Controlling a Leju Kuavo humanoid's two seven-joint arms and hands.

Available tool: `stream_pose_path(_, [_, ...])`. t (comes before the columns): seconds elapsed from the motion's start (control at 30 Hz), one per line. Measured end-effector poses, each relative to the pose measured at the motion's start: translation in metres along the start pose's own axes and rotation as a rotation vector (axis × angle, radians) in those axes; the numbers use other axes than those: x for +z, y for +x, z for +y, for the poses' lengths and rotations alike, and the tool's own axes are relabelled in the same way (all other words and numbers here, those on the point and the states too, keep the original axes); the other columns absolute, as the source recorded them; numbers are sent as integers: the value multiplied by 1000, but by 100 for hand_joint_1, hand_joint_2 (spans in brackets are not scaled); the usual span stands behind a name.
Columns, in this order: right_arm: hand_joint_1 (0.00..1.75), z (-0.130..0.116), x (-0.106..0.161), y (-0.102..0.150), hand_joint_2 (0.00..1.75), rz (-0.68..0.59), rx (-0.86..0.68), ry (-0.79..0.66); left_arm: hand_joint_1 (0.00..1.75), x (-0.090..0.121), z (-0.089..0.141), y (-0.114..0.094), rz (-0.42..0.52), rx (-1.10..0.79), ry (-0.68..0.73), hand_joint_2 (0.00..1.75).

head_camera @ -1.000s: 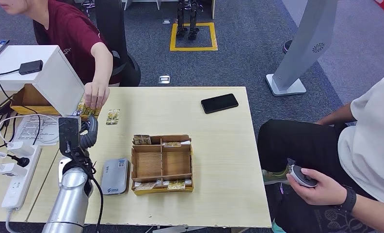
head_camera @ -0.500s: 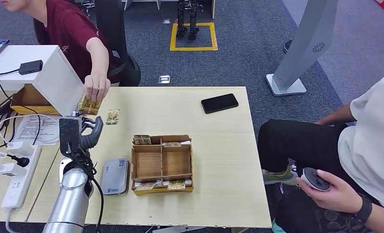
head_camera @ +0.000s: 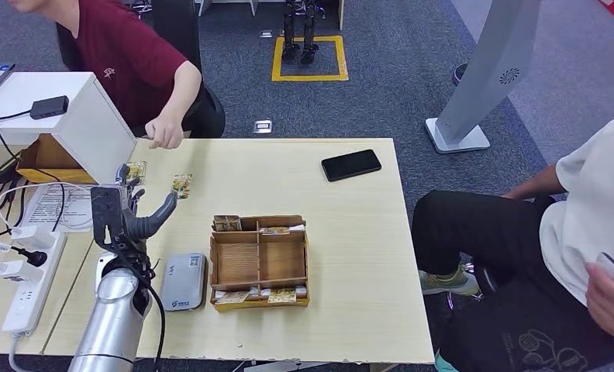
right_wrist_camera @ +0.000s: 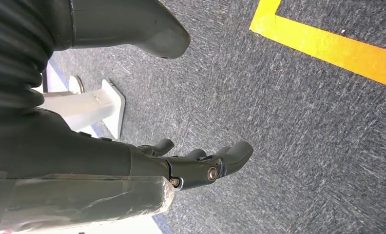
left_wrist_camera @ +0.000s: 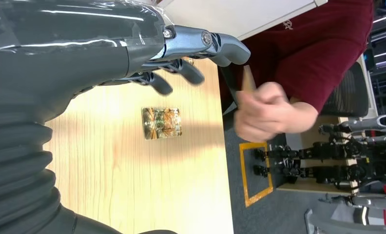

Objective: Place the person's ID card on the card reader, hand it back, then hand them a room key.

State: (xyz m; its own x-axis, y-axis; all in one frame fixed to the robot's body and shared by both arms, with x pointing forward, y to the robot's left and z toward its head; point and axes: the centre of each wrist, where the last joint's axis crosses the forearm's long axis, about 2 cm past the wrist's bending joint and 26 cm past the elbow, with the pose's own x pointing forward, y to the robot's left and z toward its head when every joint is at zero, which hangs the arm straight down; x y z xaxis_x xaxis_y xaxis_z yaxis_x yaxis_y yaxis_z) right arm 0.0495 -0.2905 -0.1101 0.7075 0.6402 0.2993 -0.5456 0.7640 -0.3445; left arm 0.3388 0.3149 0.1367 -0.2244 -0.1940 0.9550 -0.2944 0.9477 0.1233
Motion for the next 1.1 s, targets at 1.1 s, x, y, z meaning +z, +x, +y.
stream_pose_path(1.1, [0, 11, 7, -15, 175, 109, -163, -40, 0, 197, 35, 60, -380, -112, -522, 175])
